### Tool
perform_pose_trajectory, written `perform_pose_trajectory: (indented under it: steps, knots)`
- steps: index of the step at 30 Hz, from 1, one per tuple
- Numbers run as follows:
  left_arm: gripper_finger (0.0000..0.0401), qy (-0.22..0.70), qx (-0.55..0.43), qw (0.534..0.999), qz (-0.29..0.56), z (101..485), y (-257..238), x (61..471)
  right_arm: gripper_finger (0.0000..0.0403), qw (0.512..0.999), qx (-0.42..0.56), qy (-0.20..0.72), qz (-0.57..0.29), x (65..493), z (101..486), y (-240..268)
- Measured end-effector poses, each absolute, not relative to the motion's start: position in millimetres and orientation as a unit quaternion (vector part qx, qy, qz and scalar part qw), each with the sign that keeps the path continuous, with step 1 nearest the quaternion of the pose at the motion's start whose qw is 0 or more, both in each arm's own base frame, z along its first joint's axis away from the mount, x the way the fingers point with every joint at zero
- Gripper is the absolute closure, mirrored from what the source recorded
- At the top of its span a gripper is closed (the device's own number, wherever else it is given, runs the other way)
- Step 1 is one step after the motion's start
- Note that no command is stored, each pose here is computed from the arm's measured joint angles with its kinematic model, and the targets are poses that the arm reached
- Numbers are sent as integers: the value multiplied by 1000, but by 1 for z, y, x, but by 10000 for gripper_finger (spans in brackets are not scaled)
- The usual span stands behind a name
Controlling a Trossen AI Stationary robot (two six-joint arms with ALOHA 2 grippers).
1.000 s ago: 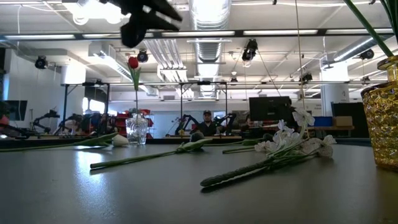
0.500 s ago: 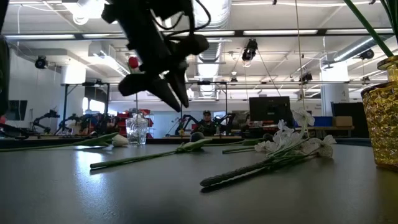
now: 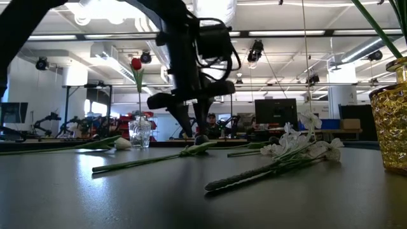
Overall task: Sort flowers into vase by color
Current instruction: Put the bottom black flower into the transparent vase
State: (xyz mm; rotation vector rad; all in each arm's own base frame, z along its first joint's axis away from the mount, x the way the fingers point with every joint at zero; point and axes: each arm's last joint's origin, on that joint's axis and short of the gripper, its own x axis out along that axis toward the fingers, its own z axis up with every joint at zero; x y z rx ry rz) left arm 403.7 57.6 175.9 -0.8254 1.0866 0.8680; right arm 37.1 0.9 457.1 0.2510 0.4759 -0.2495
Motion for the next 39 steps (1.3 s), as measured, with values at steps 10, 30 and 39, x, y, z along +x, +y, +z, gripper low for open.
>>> perform_pose_trajectory:
  steps: [10,30,39]
  knots:
    - [283,523,-369,656,400,147,75,416,394,953,118,245,-134,34,454,-1]
    - [400,439,-208,775,404,273,95,366,394,948,132,177,-229,47,461,0]
    - [400,201,-156,815,520,394,103,265,394,946,112,178,-247,61,462,6]
